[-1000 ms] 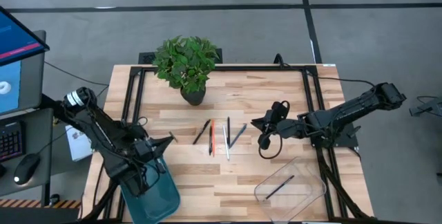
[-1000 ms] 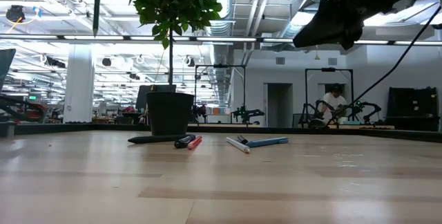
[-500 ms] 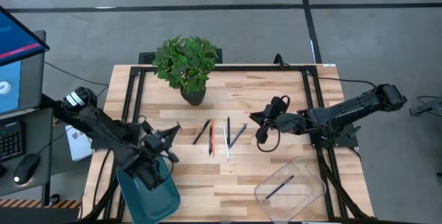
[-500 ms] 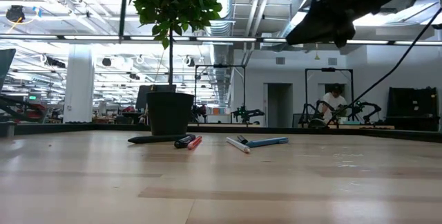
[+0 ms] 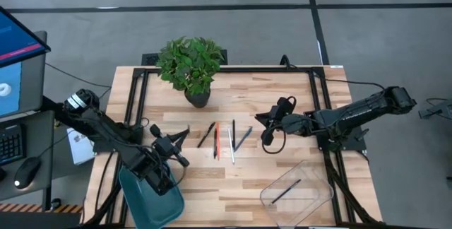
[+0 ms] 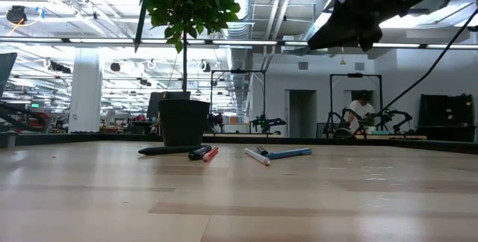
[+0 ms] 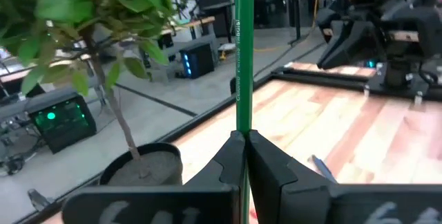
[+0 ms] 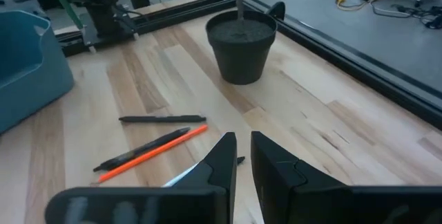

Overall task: Sort pens & pencils
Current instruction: Put the green pencil into the transparent bin

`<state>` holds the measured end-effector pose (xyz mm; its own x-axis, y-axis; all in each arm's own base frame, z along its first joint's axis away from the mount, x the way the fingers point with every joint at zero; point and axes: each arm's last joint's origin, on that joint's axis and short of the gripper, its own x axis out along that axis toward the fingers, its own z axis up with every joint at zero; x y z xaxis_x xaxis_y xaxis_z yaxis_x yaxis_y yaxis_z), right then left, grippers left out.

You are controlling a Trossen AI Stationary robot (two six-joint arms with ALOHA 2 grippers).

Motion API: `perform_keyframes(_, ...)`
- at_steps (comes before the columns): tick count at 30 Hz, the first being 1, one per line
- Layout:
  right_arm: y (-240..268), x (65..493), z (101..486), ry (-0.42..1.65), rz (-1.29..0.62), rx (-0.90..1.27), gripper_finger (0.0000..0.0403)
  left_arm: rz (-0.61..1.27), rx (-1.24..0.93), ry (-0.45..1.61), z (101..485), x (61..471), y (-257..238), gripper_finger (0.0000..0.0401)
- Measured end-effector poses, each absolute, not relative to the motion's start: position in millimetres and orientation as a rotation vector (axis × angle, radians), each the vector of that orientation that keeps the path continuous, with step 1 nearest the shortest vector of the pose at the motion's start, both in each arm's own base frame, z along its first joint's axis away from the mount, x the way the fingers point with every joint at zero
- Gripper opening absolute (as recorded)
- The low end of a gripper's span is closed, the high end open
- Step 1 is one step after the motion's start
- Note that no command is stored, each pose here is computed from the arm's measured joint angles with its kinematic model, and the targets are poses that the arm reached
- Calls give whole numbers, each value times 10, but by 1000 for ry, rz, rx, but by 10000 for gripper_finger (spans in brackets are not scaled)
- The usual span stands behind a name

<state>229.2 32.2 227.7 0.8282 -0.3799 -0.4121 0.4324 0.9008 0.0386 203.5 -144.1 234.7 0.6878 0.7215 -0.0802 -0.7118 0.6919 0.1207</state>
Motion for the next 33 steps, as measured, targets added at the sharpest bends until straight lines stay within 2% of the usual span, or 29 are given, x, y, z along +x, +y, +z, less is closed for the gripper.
perform_keyframes(8,345,2289,2277,423,-408,67,68,760,140,201,2422,2227,-1493,0)
perform_keyframes(14,337,2290,2276,428,-407,47,68,699,132,272,2472,2522,-1312,0)
perform_keyframes(17,337,2290,2276,432,-402,29,68,526,110,231,2519,2717,-1194,0)
perform_keyframes(21,358,2286,2273,441,-381,5,68,266,79,-12,2571,2790,-1009,0)
perform_keyframes(27,453,2259,2251,466,-329,-11,68,140,-7,-84,2395,2564,-832,0)
perform_keyframes(33,571,2290,2357,349,-273,20,68,-12,-44,-84,2276,2457,-827,0)
